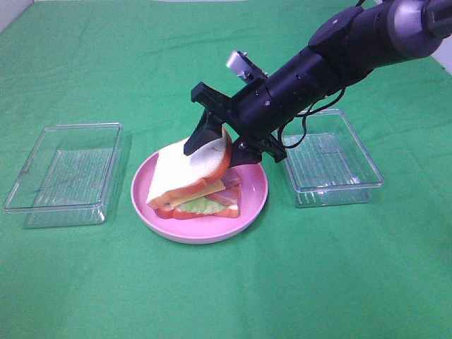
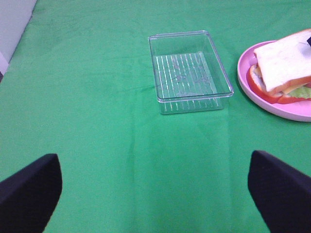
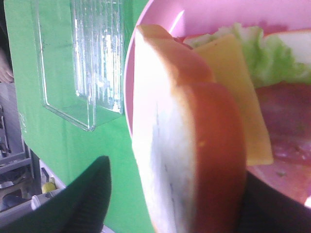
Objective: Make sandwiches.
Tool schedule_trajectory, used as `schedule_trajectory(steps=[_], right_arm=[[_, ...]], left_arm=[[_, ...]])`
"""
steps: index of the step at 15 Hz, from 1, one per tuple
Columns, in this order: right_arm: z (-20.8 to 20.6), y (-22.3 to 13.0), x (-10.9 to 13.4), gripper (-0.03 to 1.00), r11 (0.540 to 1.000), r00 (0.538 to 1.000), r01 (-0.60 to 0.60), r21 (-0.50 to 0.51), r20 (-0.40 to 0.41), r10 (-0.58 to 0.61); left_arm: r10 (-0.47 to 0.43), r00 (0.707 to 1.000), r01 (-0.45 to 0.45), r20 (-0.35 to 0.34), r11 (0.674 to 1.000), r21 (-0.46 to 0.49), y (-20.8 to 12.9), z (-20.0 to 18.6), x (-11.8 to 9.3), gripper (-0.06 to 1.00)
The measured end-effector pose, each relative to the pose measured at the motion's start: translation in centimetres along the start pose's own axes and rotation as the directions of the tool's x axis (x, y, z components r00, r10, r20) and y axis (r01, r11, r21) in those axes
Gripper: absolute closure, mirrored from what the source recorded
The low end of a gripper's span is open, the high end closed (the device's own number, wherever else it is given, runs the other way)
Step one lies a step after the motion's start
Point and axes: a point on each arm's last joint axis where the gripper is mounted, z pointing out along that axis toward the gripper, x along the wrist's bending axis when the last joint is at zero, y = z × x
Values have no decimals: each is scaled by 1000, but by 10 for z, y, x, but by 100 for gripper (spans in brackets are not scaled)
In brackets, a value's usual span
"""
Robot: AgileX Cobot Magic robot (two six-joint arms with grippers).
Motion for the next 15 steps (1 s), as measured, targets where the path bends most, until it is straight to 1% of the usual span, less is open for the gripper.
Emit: schedule_trajectory(steps=[1, 2, 3, 4, 5, 6, 8, 9, 10, 12, 13, 14, 15], right_arm=[[-3, -1, 1, 34, 1000, 1000, 15, 0, 22, -15], [-10, -2, 2, 31, 999, 997, 40, -2, 61, -40], [-18, -1, 4, 30, 998, 992, 64, -7, 113, -62], [-26, 0, 4, 29, 996, 979, 93, -5, 184, -90], [-31, 0, 5, 27, 995, 970, 99, -3, 222, -95], [-42, 1, 6, 25, 996, 952, 87, 1, 294, -83], [-64, 3, 9, 20, 997, 898, 71, 13, 435, -69], [-76, 5, 12, 19, 997, 866, 70, 7, 495, -65], [-93, 8, 19, 19, 997, 825, 70, 20, 561, -70], [-116, 14, 26, 19, 997, 785, 67, 29, 615, -71], [-130, 20, 25, 19, 997, 775, 75, -4, 629, -56], [-144, 27, 18, 19, 997, 772, 73, -37, 635, -33], [-160, 33, 3, 19, 996, 763, 59, -65, 647, -3]], left_arm=[[0, 1000, 0, 0, 1000, 0, 0, 0, 0, -3], [0, 1000, 0, 0, 1000, 0, 0, 0, 0, -3], [0, 1000, 0, 0, 1000, 0, 0, 0, 0, -3], [0, 1000, 0, 0, 1000, 0, 0, 0, 0, -3], [0, 1000, 0, 0, 1000, 0, 0, 0, 0, -3], [0, 1000, 0, 0, 1000, 0, 0, 0, 0, -3], [0, 1000, 0, 0, 1000, 0, 0, 0, 0, -3], [0, 1000, 0, 0, 1000, 0, 0, 0, 0, -3], [0, 1000, 0, 0, 1000, 0, 0, 0, 0, -3], [0, 1000, 0, 0, 1000, 0, 0, 0, 0, -3], [0, 1000, 0, 0, 1000, 0, 0, 0, 0, -3], [0, 1000, 0, 0, 1000, 0, 0, 0, 0, -3], [0, 1000, 0, 0, 1000, 0, 0, 0, 0, -3]])
